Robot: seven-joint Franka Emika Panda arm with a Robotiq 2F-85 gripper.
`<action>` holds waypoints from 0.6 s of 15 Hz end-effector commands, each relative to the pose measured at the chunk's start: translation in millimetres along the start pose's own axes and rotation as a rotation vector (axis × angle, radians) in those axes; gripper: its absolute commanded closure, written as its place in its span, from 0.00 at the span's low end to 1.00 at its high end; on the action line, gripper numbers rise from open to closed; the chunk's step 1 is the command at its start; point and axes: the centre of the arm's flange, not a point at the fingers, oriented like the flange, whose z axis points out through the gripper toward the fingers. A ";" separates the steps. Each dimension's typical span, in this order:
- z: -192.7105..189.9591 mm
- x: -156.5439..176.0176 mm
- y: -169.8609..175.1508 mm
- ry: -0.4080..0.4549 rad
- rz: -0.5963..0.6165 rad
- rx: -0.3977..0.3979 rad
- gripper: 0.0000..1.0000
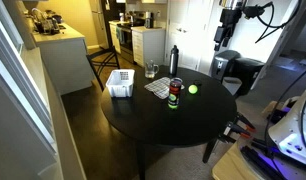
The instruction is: Put the tennis ball in the black container.
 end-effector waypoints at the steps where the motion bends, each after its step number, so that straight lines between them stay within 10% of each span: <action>1: 0.0 0.0 0.0 0.000 0.000 0.000 0.00; 9: 5.8 2.1 6.6 0.001 0.011 -0.003 0.00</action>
